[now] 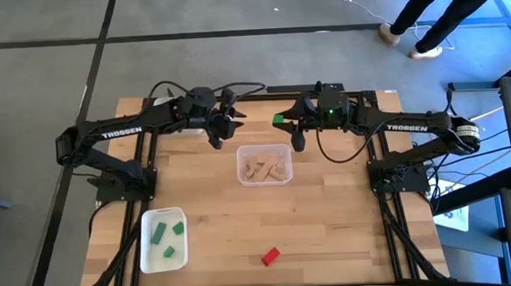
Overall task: Sort & place blocks by color
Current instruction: Put the green block into the white bin
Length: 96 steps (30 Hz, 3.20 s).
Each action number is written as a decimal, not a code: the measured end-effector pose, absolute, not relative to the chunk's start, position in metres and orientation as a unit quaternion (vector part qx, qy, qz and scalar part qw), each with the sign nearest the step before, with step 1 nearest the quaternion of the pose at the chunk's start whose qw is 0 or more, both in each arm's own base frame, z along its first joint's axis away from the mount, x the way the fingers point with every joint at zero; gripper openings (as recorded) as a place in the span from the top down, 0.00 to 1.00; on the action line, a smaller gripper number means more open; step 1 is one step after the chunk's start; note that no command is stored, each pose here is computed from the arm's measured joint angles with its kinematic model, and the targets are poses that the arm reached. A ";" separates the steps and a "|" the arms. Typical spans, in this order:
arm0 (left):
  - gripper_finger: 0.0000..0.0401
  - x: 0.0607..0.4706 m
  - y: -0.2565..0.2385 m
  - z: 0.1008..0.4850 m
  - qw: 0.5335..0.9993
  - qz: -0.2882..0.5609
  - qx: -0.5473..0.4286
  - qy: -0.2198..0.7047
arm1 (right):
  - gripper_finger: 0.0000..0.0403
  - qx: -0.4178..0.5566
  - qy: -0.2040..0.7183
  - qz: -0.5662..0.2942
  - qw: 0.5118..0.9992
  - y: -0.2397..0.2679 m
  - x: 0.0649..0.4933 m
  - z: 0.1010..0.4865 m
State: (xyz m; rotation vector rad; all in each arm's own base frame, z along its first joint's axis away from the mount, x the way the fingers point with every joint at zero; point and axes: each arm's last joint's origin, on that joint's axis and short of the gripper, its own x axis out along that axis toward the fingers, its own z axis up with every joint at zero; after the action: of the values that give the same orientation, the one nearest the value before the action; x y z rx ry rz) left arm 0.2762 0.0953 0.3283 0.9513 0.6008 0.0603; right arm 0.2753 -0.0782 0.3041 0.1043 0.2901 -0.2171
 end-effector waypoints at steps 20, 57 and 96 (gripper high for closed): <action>0.73 0.276 0.095 0.328 0.846 0.029 0.451 0.284 | 0.68 0.096 0.142 -0.073 0.983 -0.076 0.276 0.304; 0.73 0.274 0.098 0.328 0.831 0.067 0.454 0.315 | 0.68 0.097 0.152 -0.058 0.982 -0.075 0.275 0.302; 0.45 0.275 0.091 0.326 0.732 0.049 0.574 0.363 | 0.68 0.101 0.171 -0.059 0.978 -0.074 0.274 0.299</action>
State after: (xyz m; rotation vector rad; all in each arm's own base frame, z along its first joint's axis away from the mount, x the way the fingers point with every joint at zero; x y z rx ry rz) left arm 0.2747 0.0910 0.3258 1.2640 0.7987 0.1087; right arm 0.2741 -0.0745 0.2985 0.2042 0.3452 -0.1187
